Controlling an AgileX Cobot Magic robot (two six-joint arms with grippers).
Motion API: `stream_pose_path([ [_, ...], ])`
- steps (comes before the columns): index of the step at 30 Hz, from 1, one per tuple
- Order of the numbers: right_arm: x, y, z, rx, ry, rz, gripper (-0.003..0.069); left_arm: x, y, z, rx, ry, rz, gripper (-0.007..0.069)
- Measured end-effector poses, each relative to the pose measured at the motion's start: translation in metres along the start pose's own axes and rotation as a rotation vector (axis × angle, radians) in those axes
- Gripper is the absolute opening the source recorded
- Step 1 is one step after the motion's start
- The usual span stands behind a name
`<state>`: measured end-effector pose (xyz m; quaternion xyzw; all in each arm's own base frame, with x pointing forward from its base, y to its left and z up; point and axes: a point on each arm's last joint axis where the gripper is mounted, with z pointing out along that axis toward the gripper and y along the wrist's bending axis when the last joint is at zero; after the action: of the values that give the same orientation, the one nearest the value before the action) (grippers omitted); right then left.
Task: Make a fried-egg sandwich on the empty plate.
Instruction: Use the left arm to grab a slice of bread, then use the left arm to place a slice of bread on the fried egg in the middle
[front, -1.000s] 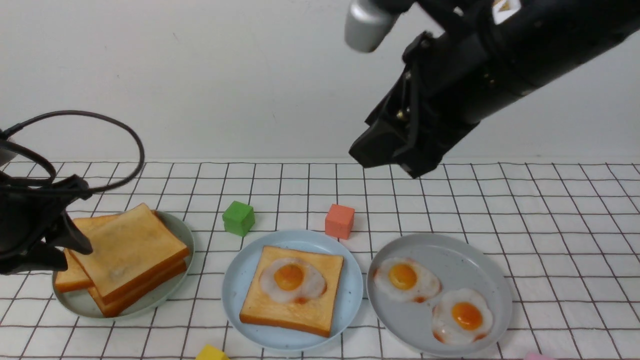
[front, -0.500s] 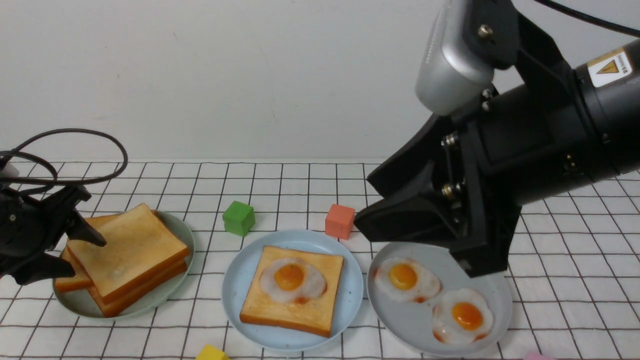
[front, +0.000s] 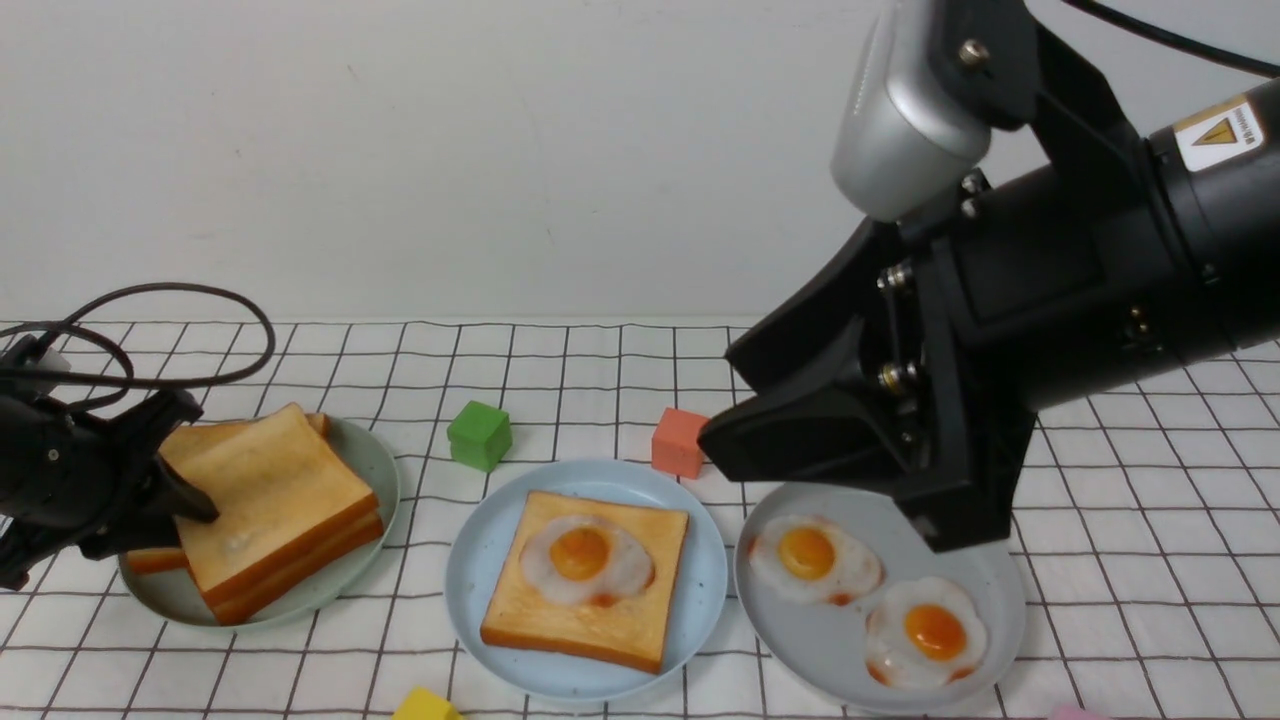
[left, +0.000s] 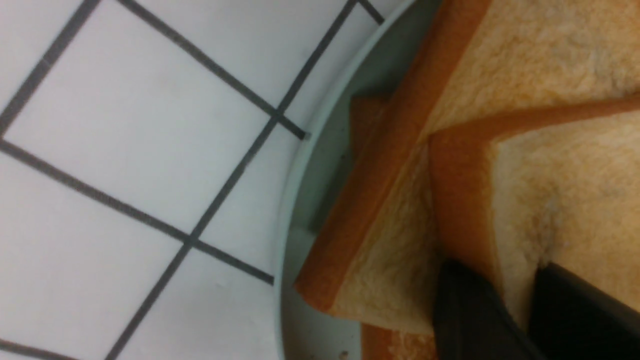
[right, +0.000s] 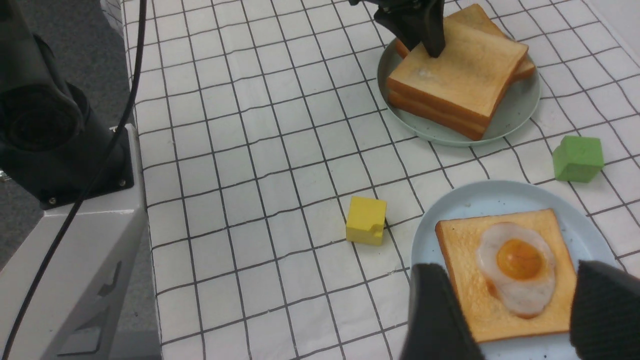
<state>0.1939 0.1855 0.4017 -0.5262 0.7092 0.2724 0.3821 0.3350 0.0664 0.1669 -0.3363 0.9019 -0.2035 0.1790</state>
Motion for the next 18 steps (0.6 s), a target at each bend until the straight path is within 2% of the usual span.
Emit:
stream_pose_path([
  [7, 0.0, 0.001, 0.0, -0.009, 0.005, 0.001, 0.0388, 0.0, -0.009, -0.021, 0.02, -0.048, 0.053, 0.0141],
  [9, 0.001, 0.001, 0.0, -0.01, 0.007, 0.017, 0.0388, 0.005, -0.021, -0.038, 0.051, -0.085, 0.153, 0.0127],
  [12, 0.001, 0.001, 0.0, -0.008, 0.011, 0.047, 0.0388, 0.026, -0.057, -0.057, 0.144, -0.105, 0.394, 0.0122],
  [18, 0.002, 0.0, 0.0, 0.003, 0.024, 0.077, 0.0388, 0.081, -0.114, -0.039, 0.316, -0.005, 0.751, 0.0122],
])
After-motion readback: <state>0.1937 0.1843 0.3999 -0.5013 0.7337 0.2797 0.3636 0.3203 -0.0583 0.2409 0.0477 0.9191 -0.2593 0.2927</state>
